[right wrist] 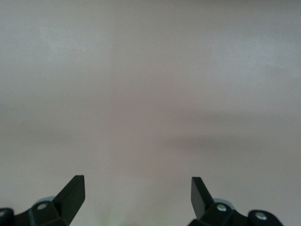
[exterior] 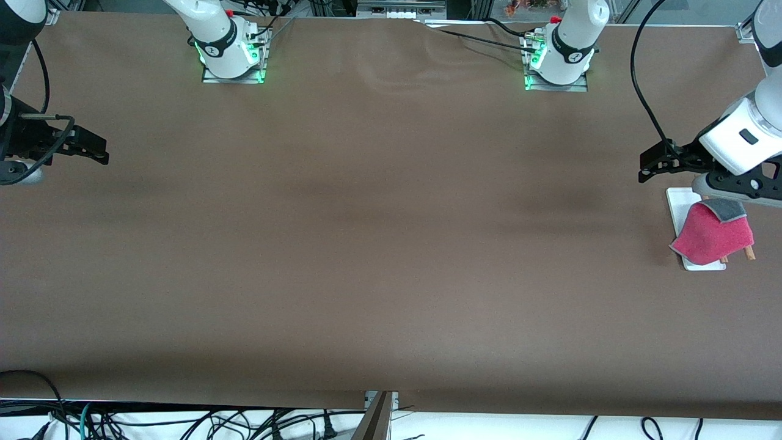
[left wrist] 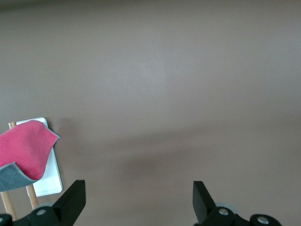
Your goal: Pass towel and hang on rack
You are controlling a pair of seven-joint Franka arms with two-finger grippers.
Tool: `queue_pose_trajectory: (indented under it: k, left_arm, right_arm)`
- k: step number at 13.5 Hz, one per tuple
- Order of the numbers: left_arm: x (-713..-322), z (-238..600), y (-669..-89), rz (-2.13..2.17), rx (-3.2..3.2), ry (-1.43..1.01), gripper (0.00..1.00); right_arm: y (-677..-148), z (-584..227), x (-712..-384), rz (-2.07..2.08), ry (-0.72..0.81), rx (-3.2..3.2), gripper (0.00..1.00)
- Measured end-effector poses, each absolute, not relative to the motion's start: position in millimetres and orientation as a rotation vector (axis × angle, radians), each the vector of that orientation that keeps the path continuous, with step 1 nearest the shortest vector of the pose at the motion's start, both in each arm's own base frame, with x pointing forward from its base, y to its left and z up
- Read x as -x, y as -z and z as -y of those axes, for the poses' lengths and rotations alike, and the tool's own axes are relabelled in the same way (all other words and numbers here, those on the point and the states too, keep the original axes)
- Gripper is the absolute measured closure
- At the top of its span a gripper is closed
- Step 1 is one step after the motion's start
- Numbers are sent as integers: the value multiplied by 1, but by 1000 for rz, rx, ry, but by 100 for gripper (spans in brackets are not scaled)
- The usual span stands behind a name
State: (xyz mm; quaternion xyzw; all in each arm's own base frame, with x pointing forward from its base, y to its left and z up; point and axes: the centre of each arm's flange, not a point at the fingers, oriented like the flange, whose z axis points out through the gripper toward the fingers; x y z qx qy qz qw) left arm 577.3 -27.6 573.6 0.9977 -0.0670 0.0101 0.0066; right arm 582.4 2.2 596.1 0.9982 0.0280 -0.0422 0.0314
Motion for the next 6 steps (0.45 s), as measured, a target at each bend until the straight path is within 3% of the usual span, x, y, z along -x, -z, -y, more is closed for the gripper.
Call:
queue_pose_trajectory:
  k: [6]
  left_arm:
    - [-567, 31, -568, 75, -3143, -38, 0]
  right_arm:
    - [-596, -2, -582, -86, 130, -3075, 0]
